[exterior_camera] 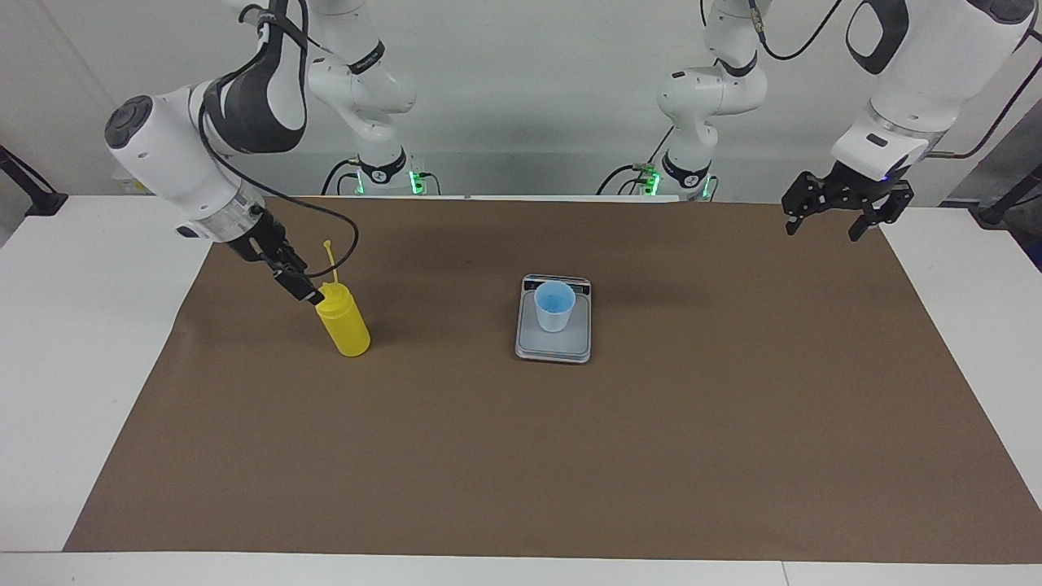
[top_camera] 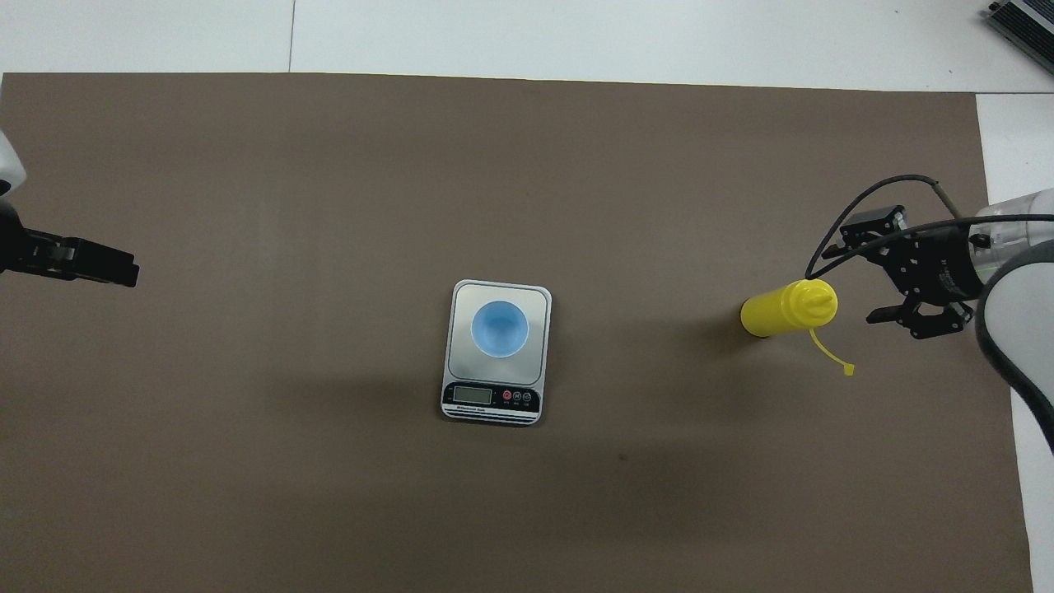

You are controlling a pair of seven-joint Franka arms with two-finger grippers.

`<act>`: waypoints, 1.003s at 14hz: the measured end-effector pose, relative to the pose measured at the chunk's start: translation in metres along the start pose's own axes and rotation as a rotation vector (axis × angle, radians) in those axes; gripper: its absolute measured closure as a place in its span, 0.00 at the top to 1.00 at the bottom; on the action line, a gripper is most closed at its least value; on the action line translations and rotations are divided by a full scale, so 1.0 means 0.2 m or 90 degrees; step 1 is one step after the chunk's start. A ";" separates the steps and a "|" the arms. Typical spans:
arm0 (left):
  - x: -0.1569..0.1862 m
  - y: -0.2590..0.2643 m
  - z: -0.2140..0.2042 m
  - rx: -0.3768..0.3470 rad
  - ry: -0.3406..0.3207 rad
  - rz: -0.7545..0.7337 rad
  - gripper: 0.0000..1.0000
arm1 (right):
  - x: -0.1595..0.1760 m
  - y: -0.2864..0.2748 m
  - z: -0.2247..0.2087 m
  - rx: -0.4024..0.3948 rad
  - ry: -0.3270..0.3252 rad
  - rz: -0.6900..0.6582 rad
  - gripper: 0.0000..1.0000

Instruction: Pour seasoning into cup on scale with both arms

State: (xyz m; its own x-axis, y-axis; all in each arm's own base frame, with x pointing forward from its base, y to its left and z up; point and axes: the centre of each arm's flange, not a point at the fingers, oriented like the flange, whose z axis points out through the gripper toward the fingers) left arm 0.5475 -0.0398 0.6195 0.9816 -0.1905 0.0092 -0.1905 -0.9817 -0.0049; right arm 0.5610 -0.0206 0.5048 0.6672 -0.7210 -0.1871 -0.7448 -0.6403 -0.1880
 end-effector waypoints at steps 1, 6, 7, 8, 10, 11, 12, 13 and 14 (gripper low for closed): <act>0.00 0.00 0.00 0.000 0.000 0.000 1.00 | -0.07 -0.04 -0.05 -0.006 0.016 -0.053 1.00; 0.00 0.00 0.00 0.000 0.000 0.000 1.00 | -0.29 -0.20 -0.20 -0.091 0.076 -0.295 1.00; 0.00 0.00 0.00 0.000 0.000 0.000 1.00 | -0.31 -0.21 -0.25 -0.114 0.087 -0.319 1.00; 0.00 0.00 0.00 0.000 0.000 0.000 1.00 | -0.32 -0.22 -0.30 -0.139 0.092 -0.348 1.00; 0.00 0.00 0.00 0.000 0.000 0.000 1.00 | -0.36 -0.25 -0.40 -0.169 0.086 -0.397 1.00; 0.00 0.00 0.00 0.000 0.000 0.000 1.00 | -0.37 -0.26 -0.43 -0.172 0.081 -0.408 1.00; 0.00 0.00 0.00 0.000 0.000 0.000 1.00 | -0.38 -0.26 -0.44 -0.177 0.074 -0.413 1.00; 0.00 0.00 0.00 0.000 0.000 0.000 1.00 | -0.39 -0.25 -0.45 -0.183 0.065 -0.413 1.00; 0.00 0.00 0.00 0.000 0.000 0.000 1.00 | -0.40 -0.24 -0.45 -0.189 0.055 -0.411 1.00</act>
State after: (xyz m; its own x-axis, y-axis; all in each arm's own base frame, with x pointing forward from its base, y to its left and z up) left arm 0.5475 -0.0399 0.6195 0.9816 -0.1905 0.0092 -0.1905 -0.9817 -0.0049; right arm 0.5429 0.0440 0.6163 0.9818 -0.1840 -0.0470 -0.1823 -0.9825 0.0370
